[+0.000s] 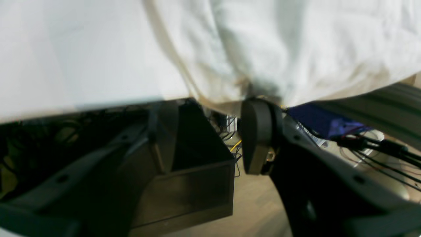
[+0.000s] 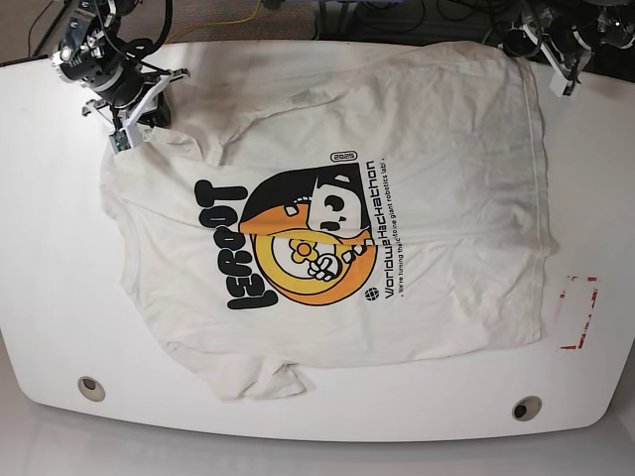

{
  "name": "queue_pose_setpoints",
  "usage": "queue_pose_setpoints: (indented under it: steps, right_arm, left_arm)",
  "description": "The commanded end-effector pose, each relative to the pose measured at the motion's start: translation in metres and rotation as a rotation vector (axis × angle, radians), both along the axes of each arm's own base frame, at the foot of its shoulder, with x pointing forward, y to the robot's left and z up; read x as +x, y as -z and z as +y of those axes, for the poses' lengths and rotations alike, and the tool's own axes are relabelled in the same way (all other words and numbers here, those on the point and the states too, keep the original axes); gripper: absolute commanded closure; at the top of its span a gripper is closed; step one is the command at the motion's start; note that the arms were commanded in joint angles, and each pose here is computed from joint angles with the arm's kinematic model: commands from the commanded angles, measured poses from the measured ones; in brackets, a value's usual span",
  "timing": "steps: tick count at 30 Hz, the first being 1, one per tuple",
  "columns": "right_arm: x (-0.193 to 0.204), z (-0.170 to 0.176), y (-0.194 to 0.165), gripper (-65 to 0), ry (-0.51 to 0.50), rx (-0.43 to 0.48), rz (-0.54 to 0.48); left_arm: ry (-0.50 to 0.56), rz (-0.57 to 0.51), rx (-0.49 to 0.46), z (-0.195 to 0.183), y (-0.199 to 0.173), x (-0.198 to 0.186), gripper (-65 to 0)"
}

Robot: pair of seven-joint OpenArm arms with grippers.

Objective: Layout the t-shirt on the table in an organized manner, then fold the t-shirt properly
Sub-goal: 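Pull the shoulder corners apart with both grippers to stretch the shirt, then hold the shoulders and adjust the left gripper along the shirt edge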

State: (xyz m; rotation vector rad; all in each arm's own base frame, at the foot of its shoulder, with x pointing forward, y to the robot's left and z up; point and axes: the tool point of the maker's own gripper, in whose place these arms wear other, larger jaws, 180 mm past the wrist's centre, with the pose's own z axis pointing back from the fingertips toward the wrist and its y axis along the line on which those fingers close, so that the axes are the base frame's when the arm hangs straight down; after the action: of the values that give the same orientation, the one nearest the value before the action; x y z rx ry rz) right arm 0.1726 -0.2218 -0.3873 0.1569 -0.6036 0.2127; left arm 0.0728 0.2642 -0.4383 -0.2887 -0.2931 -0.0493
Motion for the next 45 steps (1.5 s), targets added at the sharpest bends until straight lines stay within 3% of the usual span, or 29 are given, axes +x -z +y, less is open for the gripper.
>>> queue_pose_setpoints:
  steps: [1, 8, 15, 26, 39, 45]
  right_arm:
    - [0.007, -0.001, -0.01, -2.4, -0.007, -0.003, -0.041]
    - [0.007, -0.002, -0.01, -2.4, -0.006, -0.003, -0.042]
    - [0.007, -0.002, -0.01, -2.4, -0.006, -0.003, -0.042]
    - [0.007, -0.002, -0.01, -2.4, -0.006, -0.003, -0.042]
    - [0.007, -0.002, -0.01, -2.4, -0.006, -0.003, -0.042]
    - [0.007, -0.002, -0.01, -2.4, -0.006, -0.003, -0.042]
  left_arm:
    - [0.002, -0.07, -0.019, -0.001, -0.013, 0.014, -28.8]
    - [0.024, -0.131, -0.065, -0.016, -0.034, 0.017, -28.8]
    - [0.068, -0.157, -0.047, -0.018, -0.051, 0.02, -28.8]
    - [0.049, -0.152, 0.004, -0.001, -0.055, 0.029, -28.8]
    - [0.047, -0.171, 0.004, 0.0, -0.057, 0.037, -28.9]
    - [-0.002, -0.116, -0.021, 0.008, -0.041, 0.025, -29.0]
